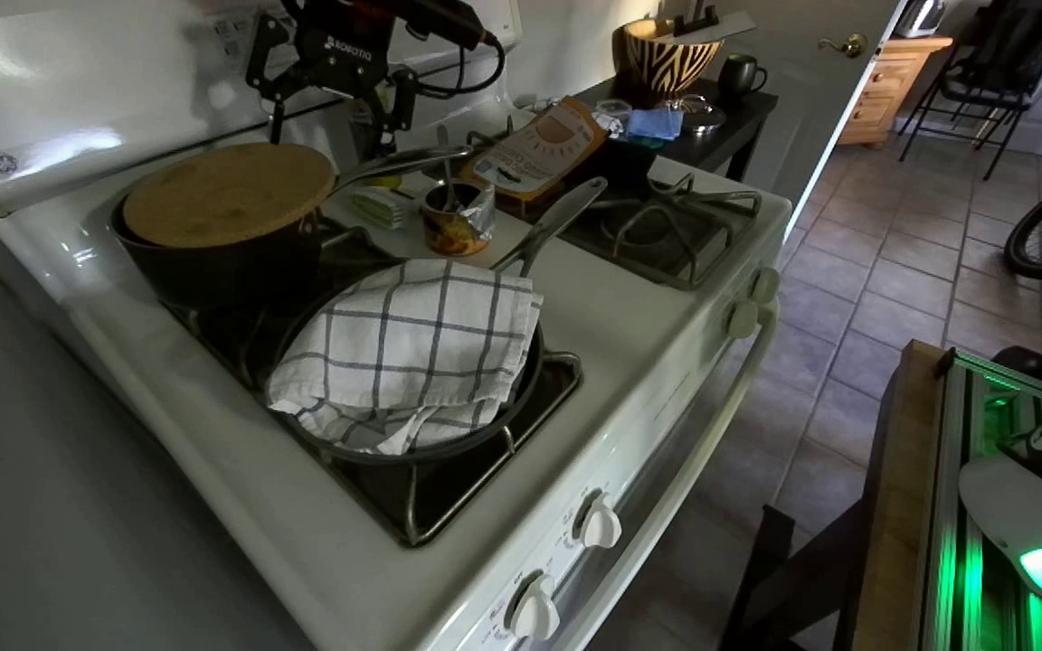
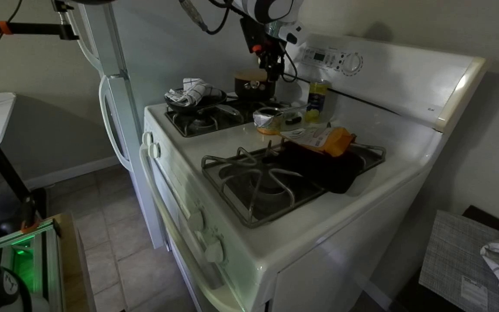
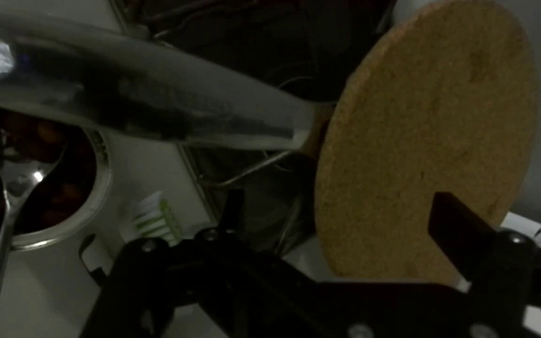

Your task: Put the wooden coaster on the black pot

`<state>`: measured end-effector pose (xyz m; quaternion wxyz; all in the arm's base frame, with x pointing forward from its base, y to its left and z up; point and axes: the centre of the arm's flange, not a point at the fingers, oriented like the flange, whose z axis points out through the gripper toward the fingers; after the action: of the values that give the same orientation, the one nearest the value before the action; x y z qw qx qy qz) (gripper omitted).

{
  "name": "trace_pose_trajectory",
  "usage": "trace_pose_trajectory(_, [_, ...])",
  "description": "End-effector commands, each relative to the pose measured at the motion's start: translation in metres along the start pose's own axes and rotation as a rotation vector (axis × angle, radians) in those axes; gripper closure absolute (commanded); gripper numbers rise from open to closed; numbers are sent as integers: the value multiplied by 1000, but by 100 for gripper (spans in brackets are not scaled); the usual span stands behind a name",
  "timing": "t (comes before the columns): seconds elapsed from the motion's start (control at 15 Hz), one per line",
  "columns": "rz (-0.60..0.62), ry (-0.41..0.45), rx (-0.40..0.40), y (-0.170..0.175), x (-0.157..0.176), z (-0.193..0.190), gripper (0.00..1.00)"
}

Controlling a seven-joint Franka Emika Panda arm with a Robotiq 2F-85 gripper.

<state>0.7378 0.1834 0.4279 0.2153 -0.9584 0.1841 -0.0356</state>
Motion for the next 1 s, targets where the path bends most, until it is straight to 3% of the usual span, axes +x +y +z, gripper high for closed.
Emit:
trace_pose_trajectory(0.0, [-94,-31,-46,-20,11,9,0])
trace_pose_trajectory(0.33, [-250,18,-39,-33,19,8,0])
trace_pose_trajectory(0.93, [-327,4,39,-17,47,23,0])
